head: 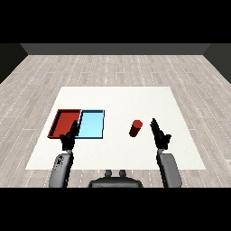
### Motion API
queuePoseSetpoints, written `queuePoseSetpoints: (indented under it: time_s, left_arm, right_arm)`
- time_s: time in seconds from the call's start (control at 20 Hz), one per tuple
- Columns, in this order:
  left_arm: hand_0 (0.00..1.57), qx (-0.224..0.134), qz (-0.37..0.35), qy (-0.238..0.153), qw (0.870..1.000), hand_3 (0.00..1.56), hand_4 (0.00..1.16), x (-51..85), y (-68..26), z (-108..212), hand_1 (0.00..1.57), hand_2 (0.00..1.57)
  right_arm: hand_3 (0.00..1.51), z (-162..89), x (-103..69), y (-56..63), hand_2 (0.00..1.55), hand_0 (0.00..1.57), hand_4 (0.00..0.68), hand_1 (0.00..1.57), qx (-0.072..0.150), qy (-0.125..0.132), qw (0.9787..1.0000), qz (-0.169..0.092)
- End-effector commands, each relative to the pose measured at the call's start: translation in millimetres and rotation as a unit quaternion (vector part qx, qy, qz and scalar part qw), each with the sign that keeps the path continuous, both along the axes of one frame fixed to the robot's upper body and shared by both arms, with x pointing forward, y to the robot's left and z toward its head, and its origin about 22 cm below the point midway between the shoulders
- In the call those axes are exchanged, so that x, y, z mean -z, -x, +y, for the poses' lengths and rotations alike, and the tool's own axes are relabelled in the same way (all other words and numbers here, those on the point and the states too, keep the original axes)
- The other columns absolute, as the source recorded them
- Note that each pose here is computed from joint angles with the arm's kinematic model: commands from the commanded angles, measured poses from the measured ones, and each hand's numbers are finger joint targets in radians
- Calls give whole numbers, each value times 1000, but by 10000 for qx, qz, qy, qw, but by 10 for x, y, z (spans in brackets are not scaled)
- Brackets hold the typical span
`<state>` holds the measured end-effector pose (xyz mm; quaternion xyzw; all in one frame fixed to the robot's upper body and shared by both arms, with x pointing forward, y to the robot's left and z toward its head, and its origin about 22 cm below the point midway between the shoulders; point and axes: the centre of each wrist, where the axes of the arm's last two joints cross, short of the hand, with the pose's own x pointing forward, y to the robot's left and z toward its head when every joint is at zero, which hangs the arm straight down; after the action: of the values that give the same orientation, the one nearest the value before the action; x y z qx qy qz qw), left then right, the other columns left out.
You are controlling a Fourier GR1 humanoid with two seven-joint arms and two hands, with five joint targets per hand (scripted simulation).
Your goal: Pick the red can and put it in the red box
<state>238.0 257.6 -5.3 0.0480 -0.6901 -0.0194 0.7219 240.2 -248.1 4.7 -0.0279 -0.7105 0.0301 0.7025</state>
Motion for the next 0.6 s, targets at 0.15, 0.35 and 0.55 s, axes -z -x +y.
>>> queuePoseSetpoints:
  time_s: [0.15,0.35,0.55]
  left_arm:
    - [0,-8,-226,-101,9997,0,0,-52,-12,-11,0,0]
    - [0,98,-1935,212,9808,0,0,-297,-85,-146,0,0]
    - [0,40,-2145,389,9759,0,0,-68,-117,106,0,0]
  right_arm:
    - [0,-330,19,-32,0,0,0,0,117,170,9997,122]
    - [0,-373,-172,-73,0,0,0,0,-327,-677,9904,-1160]
    - [0,-405,-155,-180,0,0,0,0,-568,-734,9883,-1214]
